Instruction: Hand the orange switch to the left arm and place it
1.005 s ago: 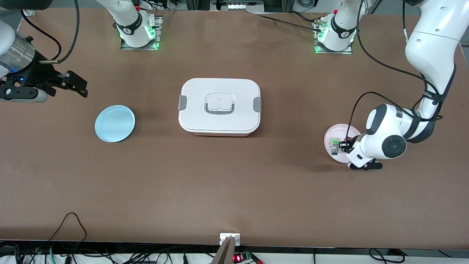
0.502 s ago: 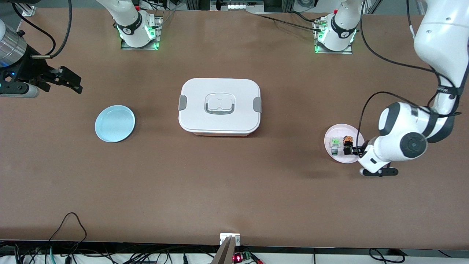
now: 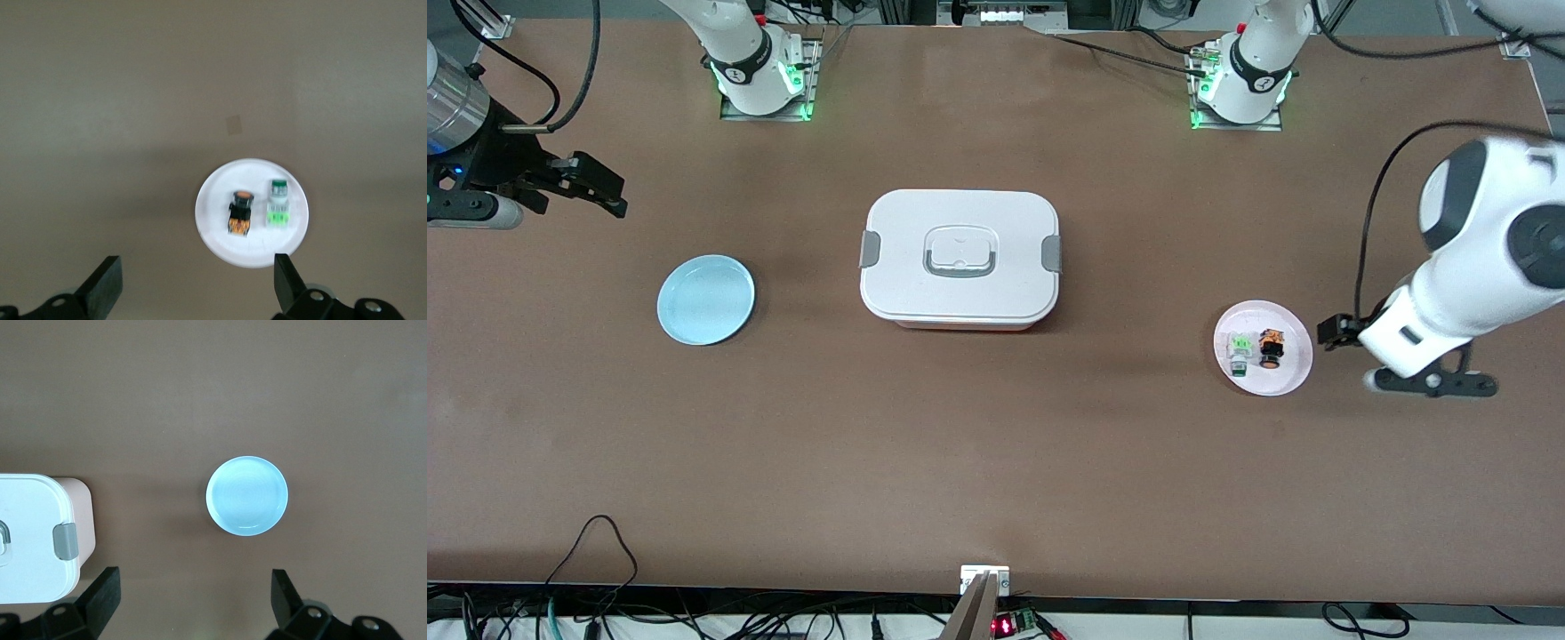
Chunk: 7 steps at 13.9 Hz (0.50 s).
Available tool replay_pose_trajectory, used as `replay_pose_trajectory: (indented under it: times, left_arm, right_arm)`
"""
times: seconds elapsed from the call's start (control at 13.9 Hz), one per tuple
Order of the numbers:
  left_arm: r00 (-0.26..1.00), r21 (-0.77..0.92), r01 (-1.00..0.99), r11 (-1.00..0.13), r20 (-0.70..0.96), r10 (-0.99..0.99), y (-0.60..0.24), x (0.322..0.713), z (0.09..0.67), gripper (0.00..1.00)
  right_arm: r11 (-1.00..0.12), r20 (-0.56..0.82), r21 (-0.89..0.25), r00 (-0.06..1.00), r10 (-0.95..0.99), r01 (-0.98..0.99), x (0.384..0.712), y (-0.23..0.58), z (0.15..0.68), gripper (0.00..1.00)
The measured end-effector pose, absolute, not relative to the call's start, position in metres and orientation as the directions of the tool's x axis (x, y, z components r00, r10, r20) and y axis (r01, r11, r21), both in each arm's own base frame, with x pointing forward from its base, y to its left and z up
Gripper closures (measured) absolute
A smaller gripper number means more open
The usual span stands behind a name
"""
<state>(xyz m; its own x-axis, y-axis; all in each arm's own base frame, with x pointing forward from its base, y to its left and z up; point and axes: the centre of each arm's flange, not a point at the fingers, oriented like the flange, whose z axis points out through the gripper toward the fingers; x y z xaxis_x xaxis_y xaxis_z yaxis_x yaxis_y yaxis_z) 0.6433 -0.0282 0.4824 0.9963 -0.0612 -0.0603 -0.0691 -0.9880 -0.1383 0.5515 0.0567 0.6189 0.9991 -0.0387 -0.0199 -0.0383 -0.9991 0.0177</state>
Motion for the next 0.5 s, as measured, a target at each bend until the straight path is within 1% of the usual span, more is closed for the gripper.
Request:
replay_pose_trajectory:
  times: [0.22,0.36,0.5]
  left_arm:
    - [0.991,-0.084,-0.063,-0.994,-0.119,-0.053,-0.028,0.626,0.541,0.00]
    - [0.993,-0.074,-0.062,-0.995,-0.106,-0.054,-0.031,0.619,0.569,0.00]
    - [0.995,-0.041,-0.059,-0.997,-0.087,-0.055,-0.037,0.614,0.586,0.00]
  right_arm:
    - [-0.999,-0.016,0.017,0.999,-0.040,-0.040,0.552,0.056,0.621,0.00]
    - [-0.999,-0.007,0.016,0.999,-0.040,-0.040,0.552,0.056,0.625,0.00]
    - [-0.999,-0.003,0.015,0.999,-0.044,-0.044,0.552,0.056,0.627,0.00]
